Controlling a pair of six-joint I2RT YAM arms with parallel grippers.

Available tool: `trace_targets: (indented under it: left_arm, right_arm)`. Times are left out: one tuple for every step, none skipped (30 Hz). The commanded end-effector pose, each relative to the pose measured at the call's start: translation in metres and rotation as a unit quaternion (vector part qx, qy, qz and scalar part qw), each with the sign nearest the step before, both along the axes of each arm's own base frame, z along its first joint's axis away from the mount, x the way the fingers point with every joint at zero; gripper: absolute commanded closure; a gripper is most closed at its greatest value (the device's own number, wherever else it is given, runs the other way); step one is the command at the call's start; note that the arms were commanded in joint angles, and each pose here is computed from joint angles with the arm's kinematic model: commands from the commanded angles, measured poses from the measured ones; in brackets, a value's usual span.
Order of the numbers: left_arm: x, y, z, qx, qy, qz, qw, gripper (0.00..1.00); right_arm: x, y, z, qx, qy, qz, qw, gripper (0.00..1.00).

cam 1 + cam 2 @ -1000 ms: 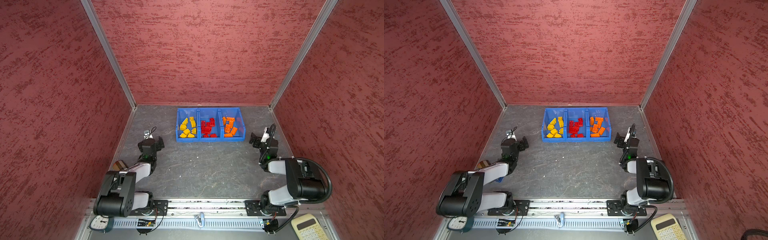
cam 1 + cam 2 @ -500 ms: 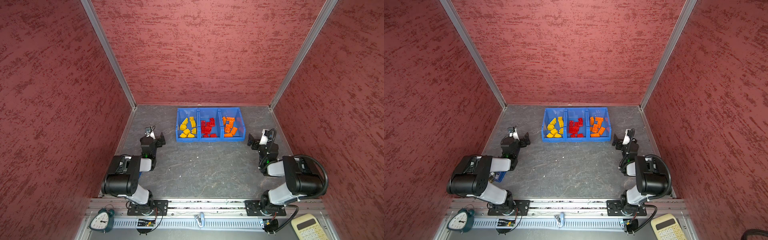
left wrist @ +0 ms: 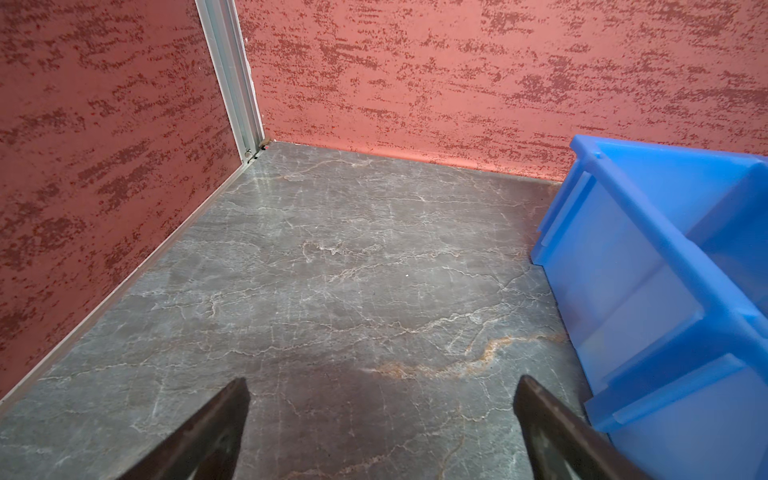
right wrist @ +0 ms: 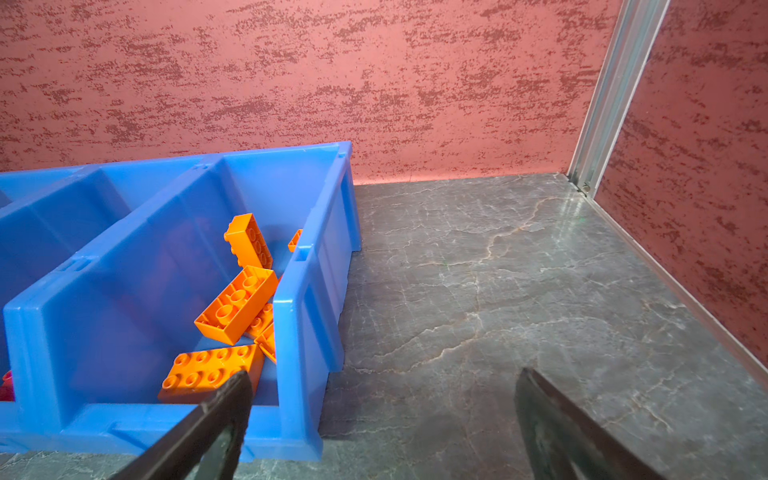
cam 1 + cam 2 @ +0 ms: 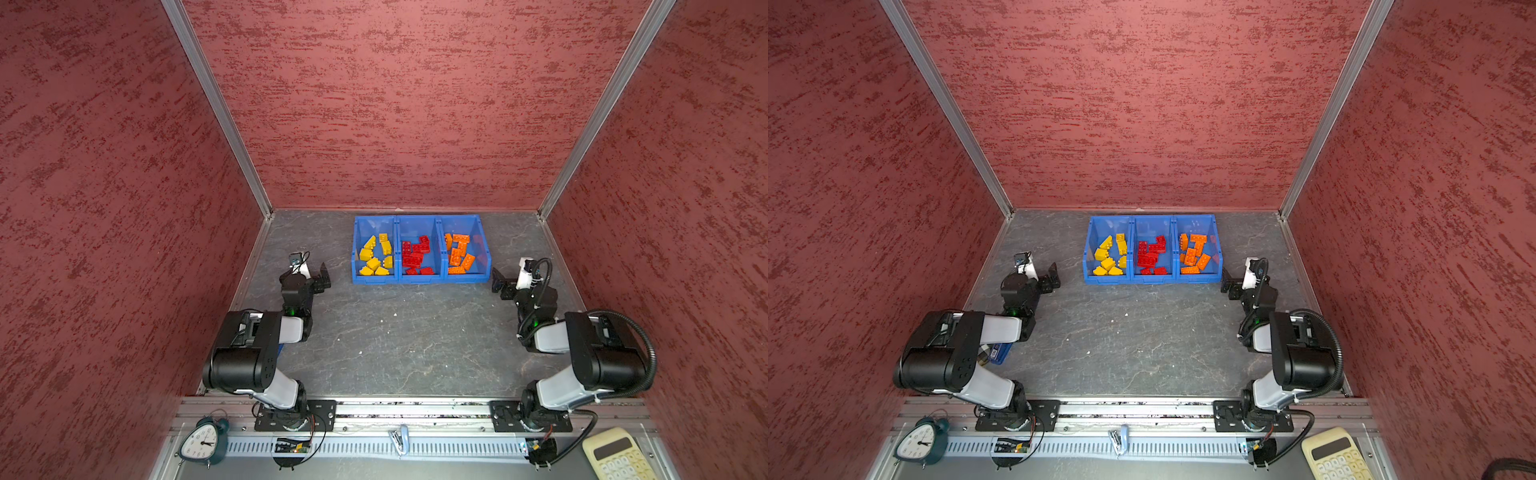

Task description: Sort the legos into containers by color

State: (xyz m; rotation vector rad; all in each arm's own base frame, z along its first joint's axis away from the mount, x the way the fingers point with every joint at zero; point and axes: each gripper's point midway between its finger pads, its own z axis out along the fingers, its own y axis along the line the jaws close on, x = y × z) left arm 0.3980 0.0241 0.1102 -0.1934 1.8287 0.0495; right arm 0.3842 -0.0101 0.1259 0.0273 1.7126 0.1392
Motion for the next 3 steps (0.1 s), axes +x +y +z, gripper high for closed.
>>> trace_targets:
  left_arm:
    - [0.001,-0.0006,0.0048,-0.003,-0.011,-0.003,1.0,0.01]
    - [0.0007,-0.0006,0.0045,-0.003,-0.011,-0.003,1.0,0.01]
    - [0.0008,-0.0005,0.0048,-0.003,-0.011,-0.003,1.0,0.01]
  right_arm:
    - [0.0003,0.0022,0.01,-0.012,-0.023,0.008,1.0,0.01]
    - [0.0001,0.0019,0.0101,-0.012,-0.023,0.008,1.0,0.01]
    - [0.0001,0.0022,0.0099,-0.012,-0.023,0.008,1.0,0.01]
